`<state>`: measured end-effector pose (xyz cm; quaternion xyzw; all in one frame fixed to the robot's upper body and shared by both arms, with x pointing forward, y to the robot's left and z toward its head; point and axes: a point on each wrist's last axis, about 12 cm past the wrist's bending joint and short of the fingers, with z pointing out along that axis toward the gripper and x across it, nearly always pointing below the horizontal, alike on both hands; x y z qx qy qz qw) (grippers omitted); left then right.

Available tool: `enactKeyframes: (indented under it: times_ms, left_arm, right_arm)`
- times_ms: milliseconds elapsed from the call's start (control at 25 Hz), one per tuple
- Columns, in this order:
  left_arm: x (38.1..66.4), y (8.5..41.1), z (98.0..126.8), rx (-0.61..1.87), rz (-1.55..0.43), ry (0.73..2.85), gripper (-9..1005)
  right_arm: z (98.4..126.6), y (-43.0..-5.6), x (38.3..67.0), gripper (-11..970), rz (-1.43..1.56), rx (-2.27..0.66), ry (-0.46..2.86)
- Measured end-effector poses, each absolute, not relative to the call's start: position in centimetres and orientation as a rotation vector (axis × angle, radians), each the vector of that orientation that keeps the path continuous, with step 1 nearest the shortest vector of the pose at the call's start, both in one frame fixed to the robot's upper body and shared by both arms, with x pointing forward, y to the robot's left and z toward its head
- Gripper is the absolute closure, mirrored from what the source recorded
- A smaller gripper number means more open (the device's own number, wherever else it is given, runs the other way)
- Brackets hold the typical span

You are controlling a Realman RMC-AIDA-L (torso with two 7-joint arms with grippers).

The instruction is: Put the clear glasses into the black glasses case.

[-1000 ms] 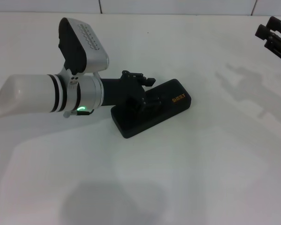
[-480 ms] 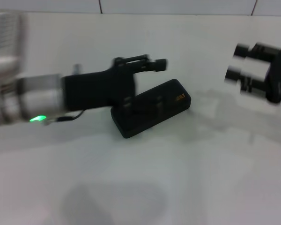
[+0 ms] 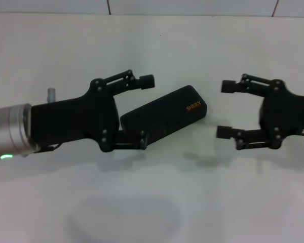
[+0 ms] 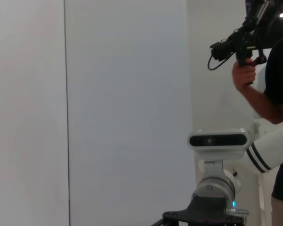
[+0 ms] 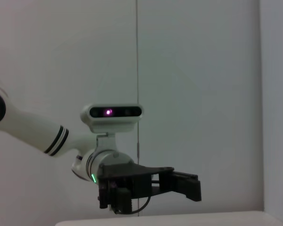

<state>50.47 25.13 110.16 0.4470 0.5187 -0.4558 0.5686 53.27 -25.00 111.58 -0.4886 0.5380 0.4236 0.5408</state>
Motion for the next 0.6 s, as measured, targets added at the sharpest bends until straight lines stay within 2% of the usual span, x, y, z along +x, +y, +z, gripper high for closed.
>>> enactKeyframes:
  times_ms: [200, 600]
  left_arm:
    - [50.0, 25.7, 109.7, 1.065, -1.051, 1.230, 108]
    - [48.6, 26.6, 108.7, 1.089, -1.021, 1.253, 108]
  right_arm:
    - [111.2, -24.3, 53.4, 71, 1.007, -1.177, 1.265]
    - [110.8, -23.2, 53.7, 71, 0.991, -1.215, 1.270]
